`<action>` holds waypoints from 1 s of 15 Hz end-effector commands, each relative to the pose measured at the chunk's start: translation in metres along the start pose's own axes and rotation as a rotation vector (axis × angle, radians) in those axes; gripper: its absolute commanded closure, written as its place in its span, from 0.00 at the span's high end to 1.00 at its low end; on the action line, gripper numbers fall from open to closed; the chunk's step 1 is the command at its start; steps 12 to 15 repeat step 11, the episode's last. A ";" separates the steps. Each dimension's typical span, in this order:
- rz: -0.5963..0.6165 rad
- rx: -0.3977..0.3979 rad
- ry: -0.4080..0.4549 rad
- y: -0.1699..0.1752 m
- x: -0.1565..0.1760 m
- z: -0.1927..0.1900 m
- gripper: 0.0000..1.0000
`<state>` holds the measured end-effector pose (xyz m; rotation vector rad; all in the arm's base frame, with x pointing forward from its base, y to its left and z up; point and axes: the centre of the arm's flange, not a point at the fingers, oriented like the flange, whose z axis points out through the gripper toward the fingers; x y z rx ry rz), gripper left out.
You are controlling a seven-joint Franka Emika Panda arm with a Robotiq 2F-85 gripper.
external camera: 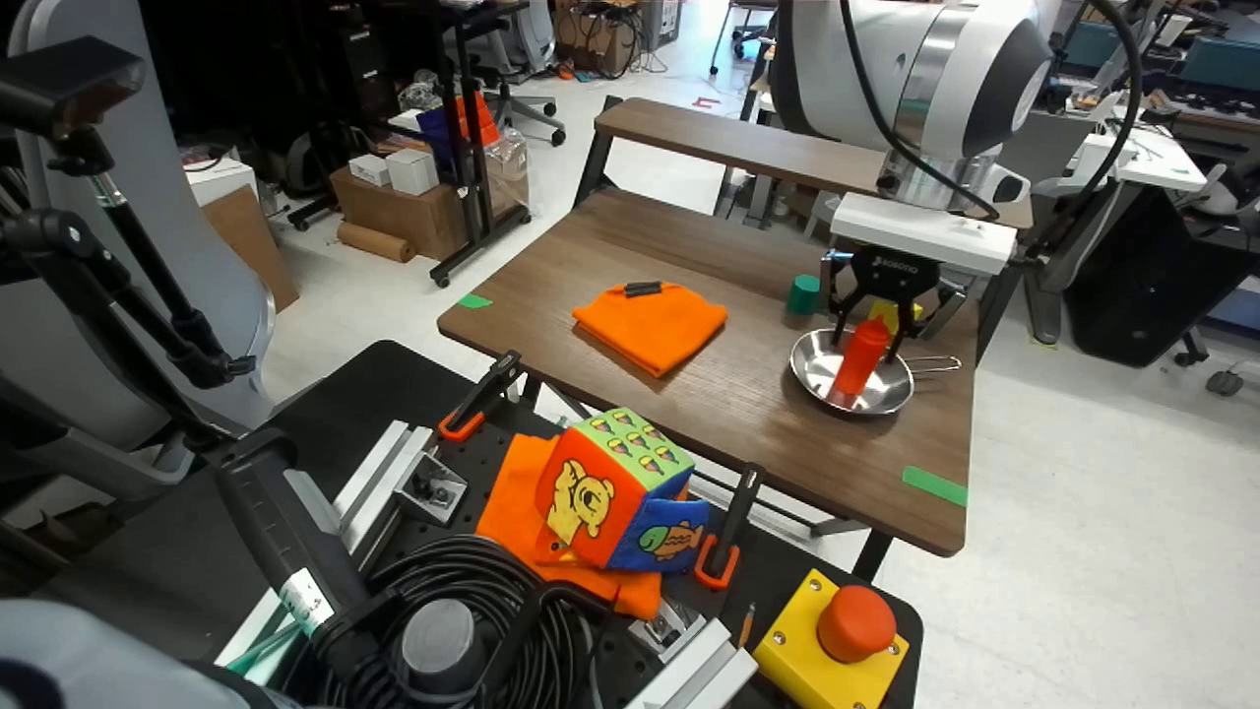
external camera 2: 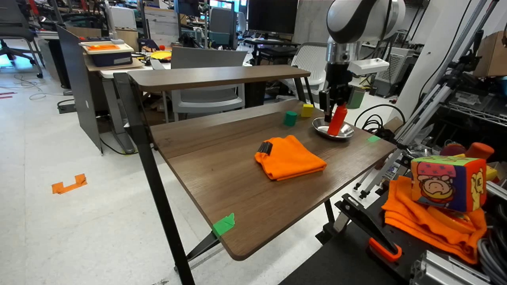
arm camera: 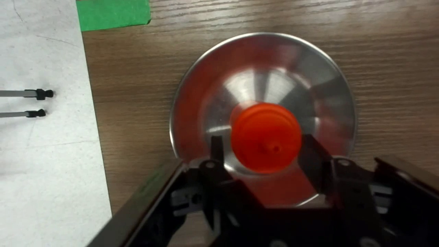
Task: Put the bottle on the pan
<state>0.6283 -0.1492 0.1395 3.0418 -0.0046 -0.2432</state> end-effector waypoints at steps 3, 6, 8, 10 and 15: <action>0.046 -0.058 -0.036 -0.005 -0.027 -0.050 1.00; 0.236 -0.071 -0.100 0.001 -0.063 -0.100 1.00; 0.338 -0.081 -0.162 0.006 -0.095 -0.125 1.00; 0.442 -0.074 -0.228 0.018 -0.123 -0.134 1.00; 0.493 -0.053 -0.262 0.026 -0.132 -0.128 1.00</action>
